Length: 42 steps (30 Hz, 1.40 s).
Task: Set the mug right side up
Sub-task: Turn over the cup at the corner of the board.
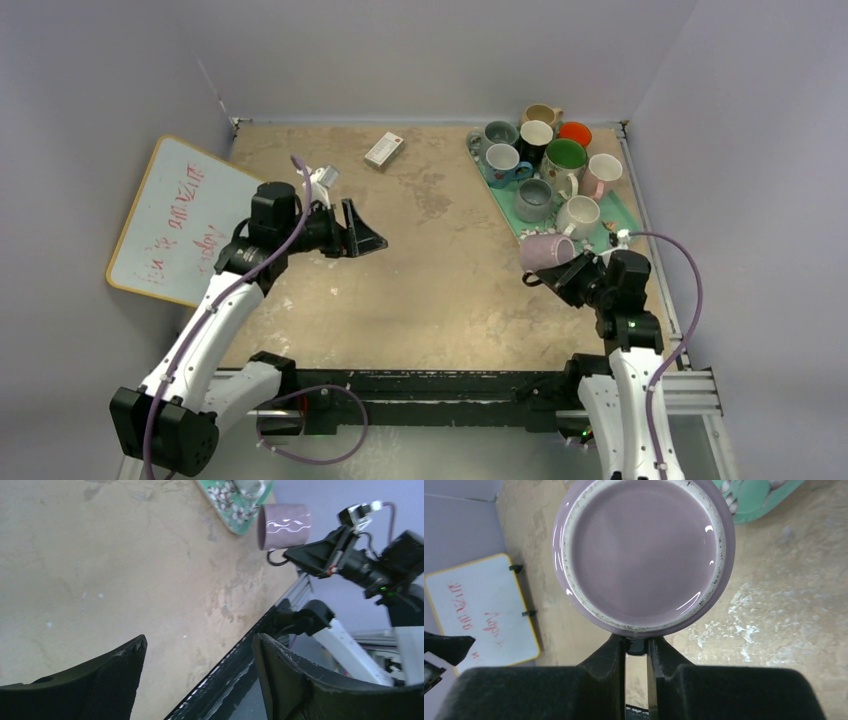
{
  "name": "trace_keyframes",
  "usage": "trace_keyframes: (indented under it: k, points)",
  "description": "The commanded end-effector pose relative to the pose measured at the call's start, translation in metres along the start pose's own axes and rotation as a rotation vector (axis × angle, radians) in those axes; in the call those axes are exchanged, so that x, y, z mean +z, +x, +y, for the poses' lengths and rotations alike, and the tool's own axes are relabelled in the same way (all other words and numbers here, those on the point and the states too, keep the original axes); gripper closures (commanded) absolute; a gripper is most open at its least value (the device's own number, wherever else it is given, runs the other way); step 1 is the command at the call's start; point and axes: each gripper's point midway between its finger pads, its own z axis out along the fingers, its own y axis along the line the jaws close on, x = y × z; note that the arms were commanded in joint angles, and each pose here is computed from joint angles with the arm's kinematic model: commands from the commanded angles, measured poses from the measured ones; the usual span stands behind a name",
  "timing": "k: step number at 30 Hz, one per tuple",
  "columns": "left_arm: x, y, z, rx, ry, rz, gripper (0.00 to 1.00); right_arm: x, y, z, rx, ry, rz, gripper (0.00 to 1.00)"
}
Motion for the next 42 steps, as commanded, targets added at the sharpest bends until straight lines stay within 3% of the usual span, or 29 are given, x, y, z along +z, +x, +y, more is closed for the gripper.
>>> trace_keyframes:
  k: [1,6,20,27,36,42]
  points:
    - [0.003,-0.013,-0.024,-0.087,0.132,-0.044,0.24,-0.005,-0.015,0.054,-0.070,-0.260,-0.036,1.00]
    - [0.018,-0.008,-0.024,-0.171,0.206,-0.005,0.28,-0.001,-0.018,0.077,-0.051,-0.372,-0.018,1.00]
    - [0.042,-0.016,-0.022,-0.385,0.417,-0.114,0.30,0.018,0.010,0.187,-0.072,-0.698,0.027,1.00]
    - [0.024,-0.021,-0.044,-0.328,0.562,-0.198,0.28,0.017,0.022,0.235,-0.033,-0.832,0.032,1.00]
    - [0.023,-0.032,-0.045,-0.348,0.558,-0.320,0.29,0.013,0.035,0.293,0.023,-0.991,0.050,1.00]
    - [0.031,-0.032,-0.043,-0.371,0.556,-0.318,0.31,0.013,0.047,0.310,0.020,-1.031,0.074,1.00]
